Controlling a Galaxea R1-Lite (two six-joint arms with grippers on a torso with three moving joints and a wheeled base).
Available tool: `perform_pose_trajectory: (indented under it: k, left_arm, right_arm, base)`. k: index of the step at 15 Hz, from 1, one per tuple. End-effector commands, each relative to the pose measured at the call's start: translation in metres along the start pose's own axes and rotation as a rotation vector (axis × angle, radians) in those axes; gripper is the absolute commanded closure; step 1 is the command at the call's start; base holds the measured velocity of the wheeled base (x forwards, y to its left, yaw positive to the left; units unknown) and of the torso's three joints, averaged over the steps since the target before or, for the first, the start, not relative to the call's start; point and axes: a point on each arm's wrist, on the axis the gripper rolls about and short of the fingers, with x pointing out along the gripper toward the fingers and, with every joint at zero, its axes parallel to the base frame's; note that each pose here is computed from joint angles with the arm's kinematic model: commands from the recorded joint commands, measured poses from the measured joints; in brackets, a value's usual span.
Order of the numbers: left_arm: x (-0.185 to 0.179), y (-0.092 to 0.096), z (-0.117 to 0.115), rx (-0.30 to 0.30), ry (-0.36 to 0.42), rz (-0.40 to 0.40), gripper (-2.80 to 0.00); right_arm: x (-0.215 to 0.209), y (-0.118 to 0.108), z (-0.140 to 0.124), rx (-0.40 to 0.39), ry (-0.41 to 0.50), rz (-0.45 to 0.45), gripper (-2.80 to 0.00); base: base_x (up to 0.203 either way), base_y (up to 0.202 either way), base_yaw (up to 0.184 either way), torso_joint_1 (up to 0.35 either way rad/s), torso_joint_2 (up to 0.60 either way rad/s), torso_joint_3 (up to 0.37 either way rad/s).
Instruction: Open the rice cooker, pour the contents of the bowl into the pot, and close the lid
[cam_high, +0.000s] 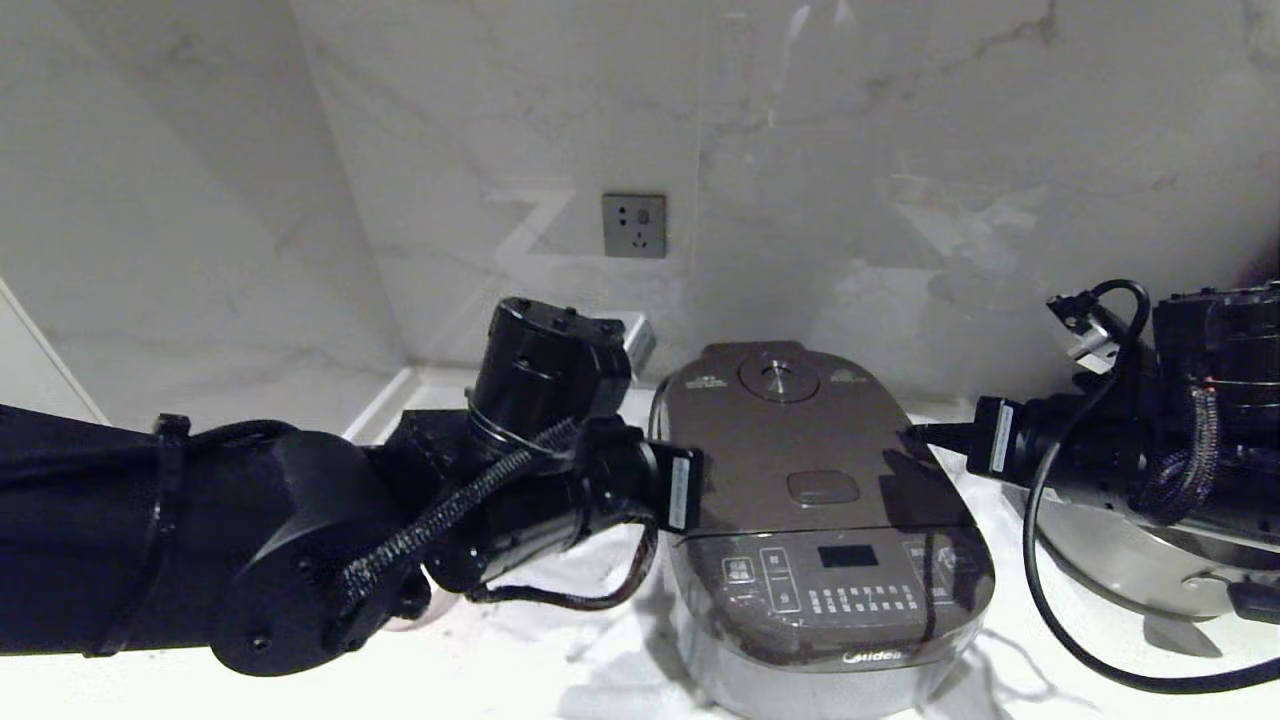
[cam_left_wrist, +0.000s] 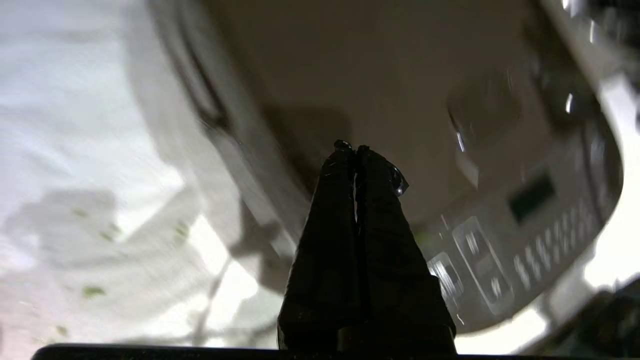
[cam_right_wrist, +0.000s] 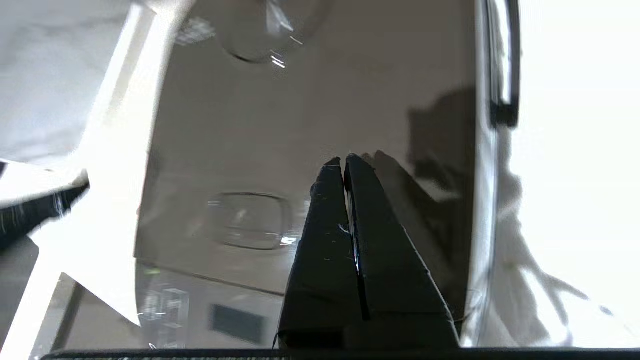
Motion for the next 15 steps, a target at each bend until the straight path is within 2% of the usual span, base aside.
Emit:
perform_pose_trajectory:
  k: [1,5,8,10,13,15]
  left_arm:
    - [-0.016,0.006,0.021,-0.023,-0.086,0.007,0.0]
    - [-0.046,0.012,0.035,-0.06,-0.154,0.005,0.0]
    - [-0.086,0.023,0.027,-0.07,-0.185,0.02,0.0]
    - [-0.127,0.034,0.021,-0.083,-0.245,0.023,0.0]
    - [-0.19,0.056,-0.01,-0.094,-0.335,0.06,0.0]
    - [-0.229,0.067,-0.033,-0.07,-0.424,0.097,0.0]
  right_arm:
    - [-0.007,0.006,0.003,-0.01,-0.026,0.026,0.0]
    - [-0.014,0.012,0.002,-0.018,-0.032,0.049,0.0]
    - [-0.033,0.014,-0.002,-0.027,-0.063,0.056,0.0]
    - [-0.051,0.014,-0.01,-0.033,-0.085,0.066,0.0]
    - [-0.065,0.01,-0.021,-0.03,-0.066,0.052,0.0]
    - [-0.064,0.01,-0.022,-0.03,-0.065,0.044,0.0]
  base:
    - [0.0,0.0,0.0,0.0,0.0,0.0]
    - [0.0,0.0,0.0,0.0,0.0,0.0]
    - [0.0,0.0,0.0,0.0,0.0,0.0]
    - [0.0,0.0,0.0,0.0,0.0,0.0]
    - [0.0,0.0,0.0,0.0,0.0,0.0]
    - [0.0,0.0,0.0,0.0,0.0,0.0]
